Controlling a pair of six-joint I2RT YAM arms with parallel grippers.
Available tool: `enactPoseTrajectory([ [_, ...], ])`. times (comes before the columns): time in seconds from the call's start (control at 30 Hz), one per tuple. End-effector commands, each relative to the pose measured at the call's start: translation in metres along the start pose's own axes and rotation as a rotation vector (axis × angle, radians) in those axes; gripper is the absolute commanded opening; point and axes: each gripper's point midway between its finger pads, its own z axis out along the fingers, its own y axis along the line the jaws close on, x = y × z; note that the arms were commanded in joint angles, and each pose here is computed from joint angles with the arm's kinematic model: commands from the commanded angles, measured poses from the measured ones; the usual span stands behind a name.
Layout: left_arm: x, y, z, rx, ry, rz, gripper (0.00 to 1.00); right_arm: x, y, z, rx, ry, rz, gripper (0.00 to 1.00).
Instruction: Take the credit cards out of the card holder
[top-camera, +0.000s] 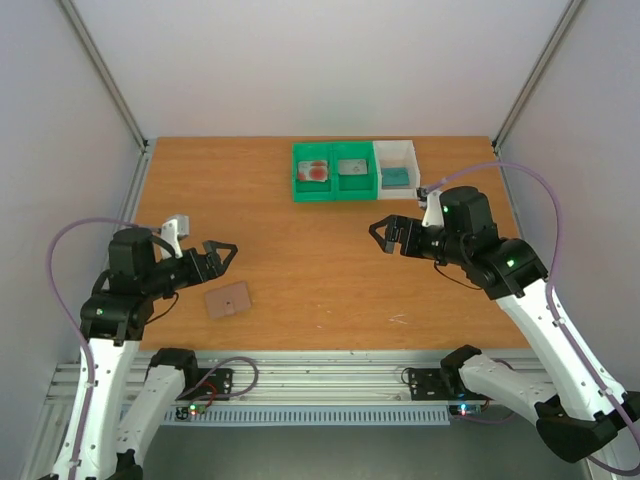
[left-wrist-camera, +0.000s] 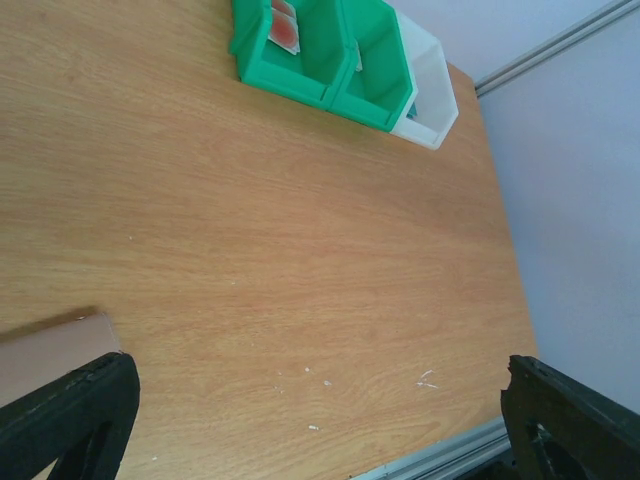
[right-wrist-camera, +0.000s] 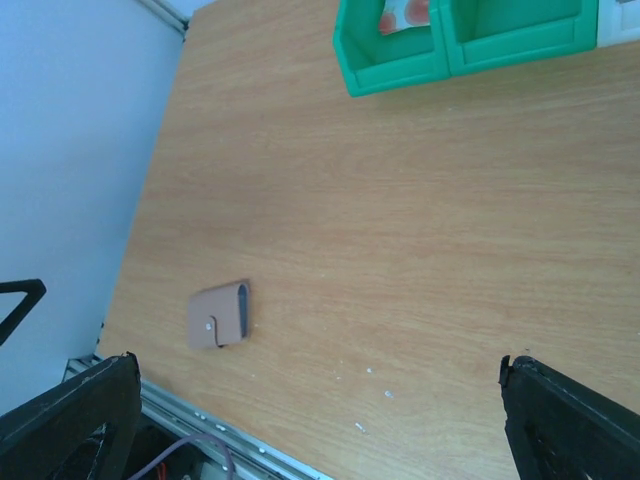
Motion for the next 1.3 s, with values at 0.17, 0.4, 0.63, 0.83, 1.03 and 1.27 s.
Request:
enactPoseTrajectory([
  [0.17,-0.006,0.019,0.002,-0.097,-0.029,-0.022,0.99,0.003,0.001,0.003,-0.03,-0.001,0.0,0.99],
  [0.4,-0.001,0.076,0.026,-0.313,-0.023,-0.149,0.99,0.001,0.002,0.002,-0.033,-0.012,0.006,0.98],
  [0.63,0.016,0.132,0.05,-0.516,0.027,-0.292,0.99,0.0,0.007,0.002,-0.062,-0.022,-0.011,0.98],
  [0.83,0.033,0.167,0.067,-0.597,0.0,-0.415,0.99,0.0,0.008,0.002,-0.063,-0.01,0.0,0.99],
  [1.03,0.056,0.184,0.084,-0.61,0.052,-0.49,0.99,0.004,0.002,0.007,-0.031,0.02,0.016,0.98],
  [1.27,0.072,0.185,0.1,-0.56,0.114,-0.52,0.99,0.004,0.003,0.004,-0.037,0.011,0.004,0.98],
])
